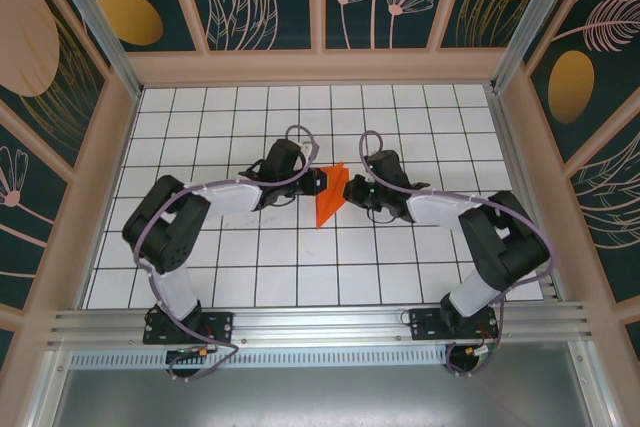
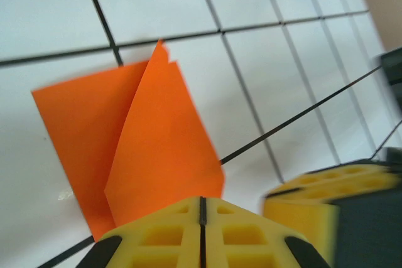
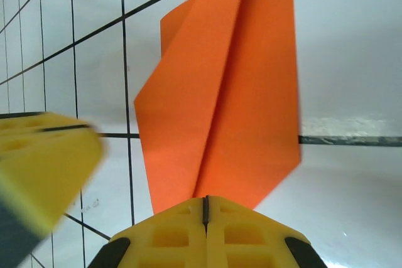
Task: Fold a paper plane with a square sheet of paper (pick it up from the middle)
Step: Fourth fold the wing at the center of the table.
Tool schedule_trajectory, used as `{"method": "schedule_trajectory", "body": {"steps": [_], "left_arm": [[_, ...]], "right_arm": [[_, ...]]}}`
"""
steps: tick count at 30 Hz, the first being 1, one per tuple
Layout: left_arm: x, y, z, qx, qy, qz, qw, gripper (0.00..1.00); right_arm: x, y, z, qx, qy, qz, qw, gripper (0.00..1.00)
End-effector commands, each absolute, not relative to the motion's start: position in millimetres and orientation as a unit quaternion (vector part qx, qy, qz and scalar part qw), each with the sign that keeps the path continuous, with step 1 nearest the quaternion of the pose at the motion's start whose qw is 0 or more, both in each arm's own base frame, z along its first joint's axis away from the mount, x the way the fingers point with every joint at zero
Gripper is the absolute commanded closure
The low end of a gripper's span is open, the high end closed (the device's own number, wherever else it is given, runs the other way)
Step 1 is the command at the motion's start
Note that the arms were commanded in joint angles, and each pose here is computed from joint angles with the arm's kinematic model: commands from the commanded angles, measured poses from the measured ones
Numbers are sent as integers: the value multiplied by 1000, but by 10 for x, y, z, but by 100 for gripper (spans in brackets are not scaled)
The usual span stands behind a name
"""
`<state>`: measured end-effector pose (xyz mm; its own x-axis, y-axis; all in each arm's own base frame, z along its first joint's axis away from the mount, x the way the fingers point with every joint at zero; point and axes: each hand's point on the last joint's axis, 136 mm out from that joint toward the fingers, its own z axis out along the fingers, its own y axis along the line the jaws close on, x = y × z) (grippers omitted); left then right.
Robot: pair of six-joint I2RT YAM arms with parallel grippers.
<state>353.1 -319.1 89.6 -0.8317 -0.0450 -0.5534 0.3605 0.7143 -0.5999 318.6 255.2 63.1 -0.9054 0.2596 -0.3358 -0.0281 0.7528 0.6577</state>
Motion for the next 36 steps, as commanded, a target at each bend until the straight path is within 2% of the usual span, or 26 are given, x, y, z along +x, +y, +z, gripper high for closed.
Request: {"method": "schedule_trajectory", "body": {"steps": [1, 7, 10, 27, 36], "left_arm": [[3417, -3050, 1003, 28, 880, -385, 278, 93], [3076, -3115, 994, -4, 863, -438, 251, 100], [3002, -3104, 871, -18, 869, -430, 242, 100], [3040, -3178, 314, -37, 893, -403, 196, 100], [2965, -3040, 116, -54, 912, -367, 177, 100]], "right_arm": [[3253, 2720, 703, 41, 904, 374, 204, 98], [3232, 2920, 673, 0, 899, 399, 180, 97], [3215, 3035, 619, -18, 901, 398, 169, 98], [3192, 3186, 369, -41, 904, 406, 125, 98], [3138, 3200, 333, -48, 906, 404, 112, 98]]}}
